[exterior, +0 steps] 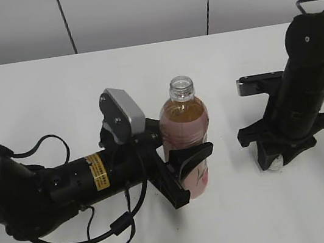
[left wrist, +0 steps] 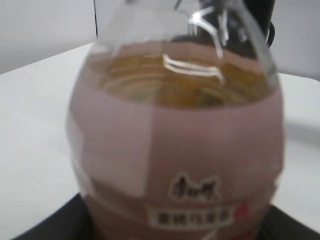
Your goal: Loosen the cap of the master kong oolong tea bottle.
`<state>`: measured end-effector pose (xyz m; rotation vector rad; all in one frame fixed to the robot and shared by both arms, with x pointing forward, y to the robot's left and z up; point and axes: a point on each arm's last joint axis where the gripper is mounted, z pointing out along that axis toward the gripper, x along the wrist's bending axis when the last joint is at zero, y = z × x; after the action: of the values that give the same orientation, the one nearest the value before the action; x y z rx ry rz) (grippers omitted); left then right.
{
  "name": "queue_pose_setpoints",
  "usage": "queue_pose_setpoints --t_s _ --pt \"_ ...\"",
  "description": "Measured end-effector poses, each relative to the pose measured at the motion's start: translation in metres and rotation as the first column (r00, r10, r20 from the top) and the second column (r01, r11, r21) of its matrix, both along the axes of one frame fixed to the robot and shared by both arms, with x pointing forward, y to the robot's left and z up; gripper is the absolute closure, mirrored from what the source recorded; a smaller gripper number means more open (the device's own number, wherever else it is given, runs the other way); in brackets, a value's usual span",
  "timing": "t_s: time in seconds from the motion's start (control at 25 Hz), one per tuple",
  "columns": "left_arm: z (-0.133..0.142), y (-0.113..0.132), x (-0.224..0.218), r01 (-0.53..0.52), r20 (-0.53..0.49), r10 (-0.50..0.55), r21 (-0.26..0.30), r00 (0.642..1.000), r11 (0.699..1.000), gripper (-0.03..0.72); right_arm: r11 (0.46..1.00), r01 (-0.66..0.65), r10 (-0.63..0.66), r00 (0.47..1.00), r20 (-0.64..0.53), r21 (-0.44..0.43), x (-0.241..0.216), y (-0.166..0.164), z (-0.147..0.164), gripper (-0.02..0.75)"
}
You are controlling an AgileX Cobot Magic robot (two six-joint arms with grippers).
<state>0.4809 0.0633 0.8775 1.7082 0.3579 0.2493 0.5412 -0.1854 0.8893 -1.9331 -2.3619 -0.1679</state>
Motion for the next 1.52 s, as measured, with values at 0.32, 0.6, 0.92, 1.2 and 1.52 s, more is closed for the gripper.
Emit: queue_pose_setpoints --t_s 0.32,0.6,0.92,1.2,1.52 --pt "0.0 0.0 0.0 0.0 0.0 0.0 0.0 1.0 1.0 0.316 1.0 -0.03 0.03 1.0 0.006 0.0 0.001 0.0 -0.002 0.261" --pt "0.002 -0.001 0.0 0.006 0.009 -0.006 -0.022 1.0 1.0 0.2 1.0 -0.031 0.031 0.999 0.007 0.0 0.001 0.0 -0.002 0.256" --pt "-0.005 0.007 -0.01 -0.003 -0.028 0.003 -0.005 1.0 1.0 0.176 1.0 -0.024 0.024 1.0 -0.002 0.006 0.0 0.001 -0.002 0.256" --pt "-0.009 0.025 -0.02 -0.058 -0.079 0.06 0.022 0.995 0.998 0.174 1.0 -0.022 0.022 1.0 -0.006 0.013 0.0 0.001 -0.002 0.256" --pt "0.001 0.056 -0.022 -0.134 -0.091 0.136 0.034 0.986 0.99 0.173 0.999 -0.023 0.023 1.0 -0.008 0.026 0.0 0.003 -0.002 0.256"
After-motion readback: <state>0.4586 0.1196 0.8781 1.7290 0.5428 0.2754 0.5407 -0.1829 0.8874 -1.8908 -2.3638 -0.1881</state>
